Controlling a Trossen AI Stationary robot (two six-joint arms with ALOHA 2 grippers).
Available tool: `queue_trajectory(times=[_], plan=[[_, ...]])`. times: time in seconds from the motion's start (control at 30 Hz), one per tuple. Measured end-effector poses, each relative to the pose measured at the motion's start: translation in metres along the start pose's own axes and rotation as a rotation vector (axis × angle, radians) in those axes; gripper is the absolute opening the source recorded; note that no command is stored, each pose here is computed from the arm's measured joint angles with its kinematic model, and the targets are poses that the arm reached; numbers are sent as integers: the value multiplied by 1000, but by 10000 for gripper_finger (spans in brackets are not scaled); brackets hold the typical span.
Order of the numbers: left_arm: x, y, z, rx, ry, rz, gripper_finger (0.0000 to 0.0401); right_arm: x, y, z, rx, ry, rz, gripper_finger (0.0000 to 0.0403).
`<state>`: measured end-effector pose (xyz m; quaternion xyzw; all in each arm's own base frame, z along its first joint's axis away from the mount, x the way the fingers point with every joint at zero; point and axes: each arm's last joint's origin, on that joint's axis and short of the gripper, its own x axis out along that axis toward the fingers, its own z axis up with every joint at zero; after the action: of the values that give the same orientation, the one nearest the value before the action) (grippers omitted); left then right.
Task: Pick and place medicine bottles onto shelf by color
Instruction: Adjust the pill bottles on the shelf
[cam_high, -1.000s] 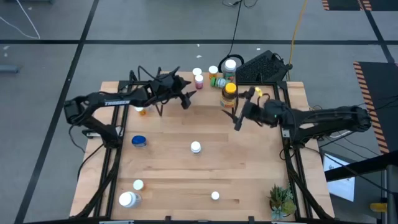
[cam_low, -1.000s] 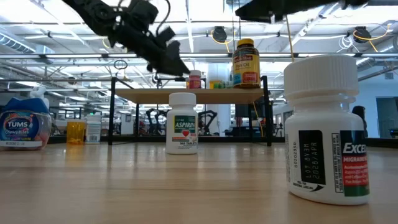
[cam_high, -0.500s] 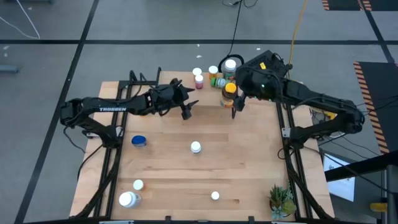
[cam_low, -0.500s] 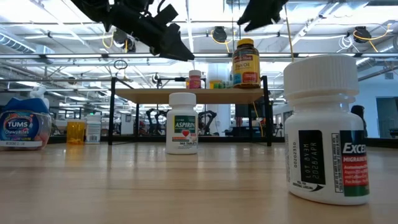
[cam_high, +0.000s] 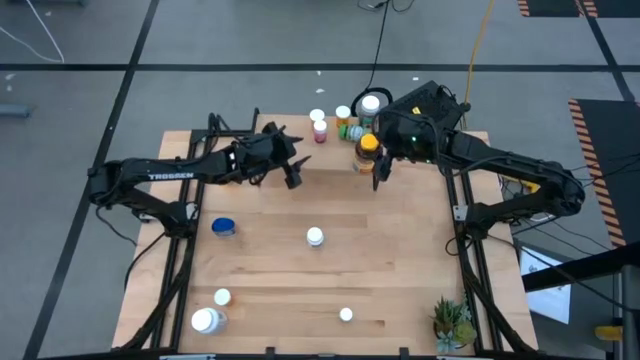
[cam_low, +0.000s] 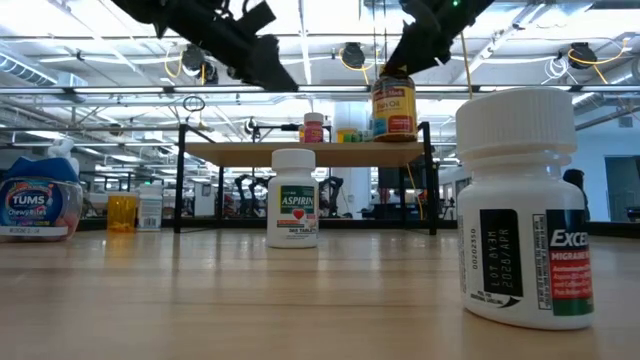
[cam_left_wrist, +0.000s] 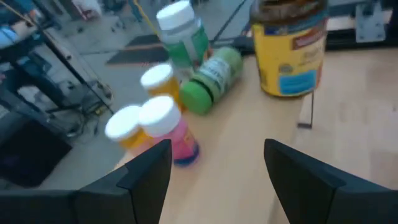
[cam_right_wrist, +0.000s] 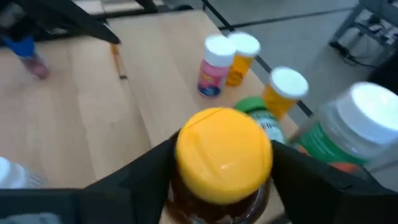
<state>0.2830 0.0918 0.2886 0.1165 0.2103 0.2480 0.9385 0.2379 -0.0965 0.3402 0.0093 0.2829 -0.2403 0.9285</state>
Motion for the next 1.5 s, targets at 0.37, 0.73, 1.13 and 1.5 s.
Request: queue_trajectory(times=[0.37, 0.73, 1.13, 1.5], plan=[[-29, 13, 4, -1, 44, 123, 257, 30, 6, 25, -27, -63, 78, 200], [-39, 17, 7, -26, 29, 134, 257, 91, 15, 78, -124, -29, 176, 206], [-38, 16, 3, -31, 70, 126, 257, 114, 2, 72, -136, -8, 157, 223], [-38, 15, 1, -37, 86, 123, 257, 83, -4, 82, -176, -70, 154, 319]])
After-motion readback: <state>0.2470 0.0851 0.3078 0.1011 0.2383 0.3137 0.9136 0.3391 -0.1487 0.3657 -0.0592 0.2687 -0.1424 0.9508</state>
